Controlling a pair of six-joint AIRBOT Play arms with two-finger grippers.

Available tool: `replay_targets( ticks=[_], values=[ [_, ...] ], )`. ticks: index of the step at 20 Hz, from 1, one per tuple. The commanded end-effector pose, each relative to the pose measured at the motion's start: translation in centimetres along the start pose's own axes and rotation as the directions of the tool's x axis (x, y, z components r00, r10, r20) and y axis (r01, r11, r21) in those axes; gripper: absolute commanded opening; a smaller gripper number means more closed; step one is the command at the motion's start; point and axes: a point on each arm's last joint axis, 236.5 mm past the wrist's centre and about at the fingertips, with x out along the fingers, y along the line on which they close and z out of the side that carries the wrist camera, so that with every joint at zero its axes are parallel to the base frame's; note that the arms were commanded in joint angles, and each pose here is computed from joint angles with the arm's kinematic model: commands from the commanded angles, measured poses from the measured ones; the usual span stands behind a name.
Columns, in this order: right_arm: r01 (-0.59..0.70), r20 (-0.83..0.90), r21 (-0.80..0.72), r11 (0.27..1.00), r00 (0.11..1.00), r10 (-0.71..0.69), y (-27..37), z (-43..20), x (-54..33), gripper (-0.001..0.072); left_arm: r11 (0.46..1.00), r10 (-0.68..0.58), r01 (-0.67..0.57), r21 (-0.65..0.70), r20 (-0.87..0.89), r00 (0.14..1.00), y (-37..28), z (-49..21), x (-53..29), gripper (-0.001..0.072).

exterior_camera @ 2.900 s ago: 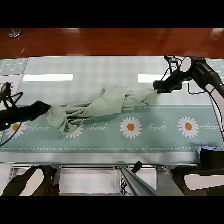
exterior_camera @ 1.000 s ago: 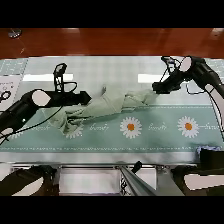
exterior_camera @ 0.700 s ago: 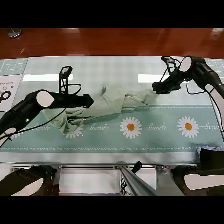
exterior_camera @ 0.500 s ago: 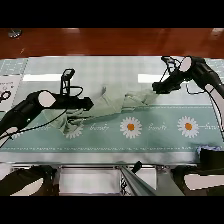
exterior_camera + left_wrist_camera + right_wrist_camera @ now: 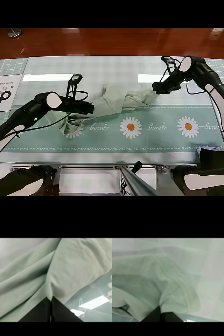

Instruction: Fold the shirts.

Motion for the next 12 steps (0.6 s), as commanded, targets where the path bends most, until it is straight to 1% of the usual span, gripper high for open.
replay_targets(
  ticks=[1,3,6,8,10,12],
  values=[
    [0.003,-0.010,-0.007,1.000,1.000,-0.003,-0.1,-0.2,0.0,0.0015,1.000,-0.012,0.010,0.027,0.072,0.997,-1.0,2.4,-1.5,0.0024],
    [0.002,-0.032,-0.027,1.000,0.999,-0.003,-0.1,-0.7,0.0,0.0015,0.997,-0.027,0.014,0.075,0.175,0.984,-2.5,5.6,-4.6,0.0024],
    [0.005,-0.050,-0.040,0.999,0.999,-0.007,-0.1,-1.4,-0.6,0.0015,0.979,-0.032,-0.053,0.199,0.399,0.917,-4.9,11.5,-13.3,0.0024],
    [0.033,0.010,-0.061,0.998,0.999,-0.033,-0.3,-0.6,-2.8,0.0015,0.965,-0.042,-0.112,0.238,0.559,0.828,-6.4,14.7,-20.9,0.0024],
    [0.122,0.124,-0.094,0.988,0.986,-0.110,-1.5,1.1,-7.0,0.0015,0.954,-0.044,-0.178,0.240,0.701,0.712,-7.2,16.7,-29.1,0.0024],
    [0.224,0.277,-0.104,0.969,0.942,-0.188,-2.5,3.1,-13.2,0.0015,0.949,-0.041,-0.232,0.213,0.814,0.580,-7.8,17.4,-37.1,0.0024]
  ],
)
